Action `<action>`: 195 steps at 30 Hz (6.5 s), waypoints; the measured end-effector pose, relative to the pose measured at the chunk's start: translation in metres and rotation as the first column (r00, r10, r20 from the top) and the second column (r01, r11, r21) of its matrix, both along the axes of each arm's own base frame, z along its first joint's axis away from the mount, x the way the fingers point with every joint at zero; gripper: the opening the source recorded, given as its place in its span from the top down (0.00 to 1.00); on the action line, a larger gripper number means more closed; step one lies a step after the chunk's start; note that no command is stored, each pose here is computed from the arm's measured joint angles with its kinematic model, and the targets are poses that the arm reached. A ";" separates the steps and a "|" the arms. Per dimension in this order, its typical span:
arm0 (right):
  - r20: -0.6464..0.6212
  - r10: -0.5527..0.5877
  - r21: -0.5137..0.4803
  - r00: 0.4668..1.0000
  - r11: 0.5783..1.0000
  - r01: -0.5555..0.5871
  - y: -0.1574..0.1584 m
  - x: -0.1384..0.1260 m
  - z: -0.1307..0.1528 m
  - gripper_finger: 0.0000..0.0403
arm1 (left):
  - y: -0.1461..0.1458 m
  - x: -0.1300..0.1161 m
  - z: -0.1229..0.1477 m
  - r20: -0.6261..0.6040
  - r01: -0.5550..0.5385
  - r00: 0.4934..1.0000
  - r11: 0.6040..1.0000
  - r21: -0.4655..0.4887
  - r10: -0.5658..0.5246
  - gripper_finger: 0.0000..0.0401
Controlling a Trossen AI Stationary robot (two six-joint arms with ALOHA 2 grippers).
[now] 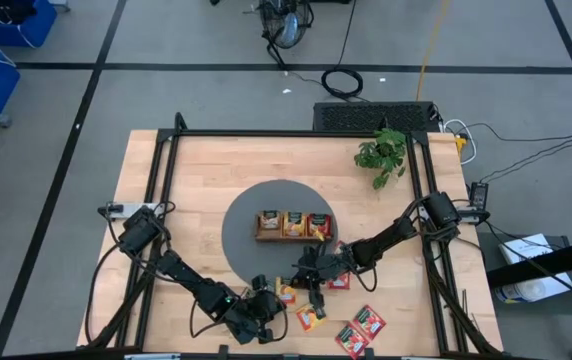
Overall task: Pick & Place Tea
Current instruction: Put the light brown tea sachet into the left section of the wooden organizer
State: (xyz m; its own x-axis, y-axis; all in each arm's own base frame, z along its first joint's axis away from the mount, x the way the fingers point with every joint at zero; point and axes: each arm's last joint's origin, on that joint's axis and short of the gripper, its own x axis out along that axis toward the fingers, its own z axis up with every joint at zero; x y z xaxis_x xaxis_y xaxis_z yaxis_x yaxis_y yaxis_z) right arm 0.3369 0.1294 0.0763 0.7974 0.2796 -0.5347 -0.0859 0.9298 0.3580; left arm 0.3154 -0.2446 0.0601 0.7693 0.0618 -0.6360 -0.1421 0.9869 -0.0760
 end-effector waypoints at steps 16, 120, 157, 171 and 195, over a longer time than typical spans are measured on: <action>0.086 0.065 -0.037 0.994 0.997 -0.062 0.008 0.000 0.006 1.00 | -0.012 -0.004 0.014 0.057 0.116 0.991 0.991 0.066 -0.119 0.81; 0.193 0.219 -0.163 0.956 0.968 -0.188 0.037 0.030 0.046 0.52 | -0.054 -0.091 0.064 -0.414 -0.181 0.895 0.983 0.004 0.167 0.80; 0.201 0.177 -0.113 0.963 0.981 -0.157 0.034 0.032 0.048 0.52 | -0.035 -0.085 0.075 -0.401 -0.273 0.868 0.956 0.111 0.294 0.80; 0.118 0.090 -0.159 0.989 0.985 -0.070 0.015 0.036 0.039 0.52 | -0.008 -0.059 0.077 -0.331 -0.297 0.873 0.928 0.224 0.359 0.80; 0.034 0.090 -0.064 0.995 0.994 -0.088 -0.013 0.042 0.035 0.52 | 0.036 -0.025 0.049 -0.293 -0.246 0.905 0.941 0.234 0.310 0.80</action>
State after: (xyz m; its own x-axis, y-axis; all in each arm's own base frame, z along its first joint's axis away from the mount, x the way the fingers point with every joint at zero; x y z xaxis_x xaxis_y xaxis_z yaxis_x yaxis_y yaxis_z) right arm 0.3792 0.1167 0.1109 0.7906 0.3171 -0.5238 -0.1812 0.9383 0.2945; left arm 0.2899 -0.2083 0.1086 0.4592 0.3851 -0.8005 -0.3981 0.8948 0.2021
